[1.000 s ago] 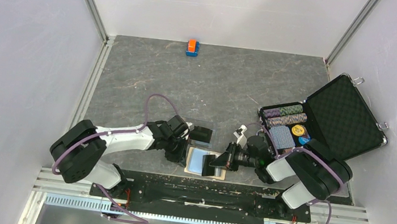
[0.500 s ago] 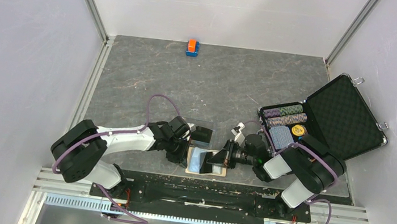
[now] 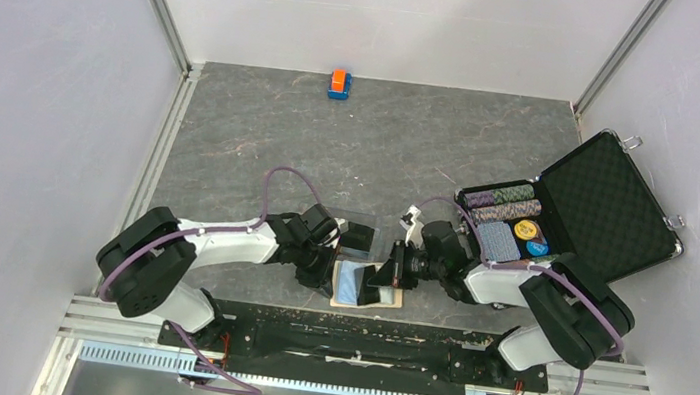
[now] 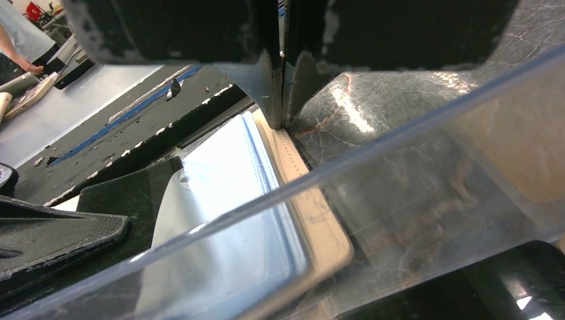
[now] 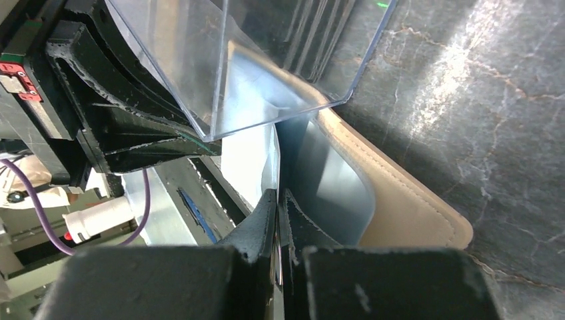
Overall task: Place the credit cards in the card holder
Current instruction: Insert the credit card into the card holder.
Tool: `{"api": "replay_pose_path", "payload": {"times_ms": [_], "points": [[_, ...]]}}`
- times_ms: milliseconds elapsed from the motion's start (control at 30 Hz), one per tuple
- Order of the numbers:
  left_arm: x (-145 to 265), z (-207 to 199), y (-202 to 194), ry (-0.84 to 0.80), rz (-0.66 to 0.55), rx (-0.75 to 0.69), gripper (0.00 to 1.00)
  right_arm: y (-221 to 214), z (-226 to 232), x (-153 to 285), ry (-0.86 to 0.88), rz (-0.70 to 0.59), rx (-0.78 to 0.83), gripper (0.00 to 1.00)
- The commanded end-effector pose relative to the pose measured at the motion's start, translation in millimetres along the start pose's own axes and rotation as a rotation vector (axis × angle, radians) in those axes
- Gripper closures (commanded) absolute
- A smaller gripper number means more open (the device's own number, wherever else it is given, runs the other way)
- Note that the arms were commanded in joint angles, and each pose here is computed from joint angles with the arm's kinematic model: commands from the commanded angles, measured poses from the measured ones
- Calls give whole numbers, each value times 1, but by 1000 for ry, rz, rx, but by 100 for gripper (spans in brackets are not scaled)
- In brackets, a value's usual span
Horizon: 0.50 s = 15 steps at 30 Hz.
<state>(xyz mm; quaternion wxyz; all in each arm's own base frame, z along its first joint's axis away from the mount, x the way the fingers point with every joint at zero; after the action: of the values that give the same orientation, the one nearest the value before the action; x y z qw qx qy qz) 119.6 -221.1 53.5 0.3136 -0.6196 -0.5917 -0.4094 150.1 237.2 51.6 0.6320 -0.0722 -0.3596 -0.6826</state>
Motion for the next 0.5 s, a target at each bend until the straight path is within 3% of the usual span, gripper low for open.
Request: {"api": "replay_pose_path", "payload": {"times_ms": [0, 467], "points": [[-12, 28, -16, 132, 53, -21, 98, -2, -16, -1, -112, 37, 60, 100], [-15, 26, -14, 133, 69, -30, 98, -1, -17, 12, -111, -25, 18, 100]]}}
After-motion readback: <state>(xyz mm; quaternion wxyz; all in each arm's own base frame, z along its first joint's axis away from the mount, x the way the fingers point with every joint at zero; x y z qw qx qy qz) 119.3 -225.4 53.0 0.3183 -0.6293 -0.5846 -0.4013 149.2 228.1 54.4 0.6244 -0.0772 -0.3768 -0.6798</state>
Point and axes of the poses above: each gripper's point midway between its finger pads, its own x axis back along the fingers, its own z axis along the line the jaws close on, y = z × x, the point moved 5 cm from there along x, back along the fingers, and after that the axes turned 8 degrees about x, right-handed, at the moved point
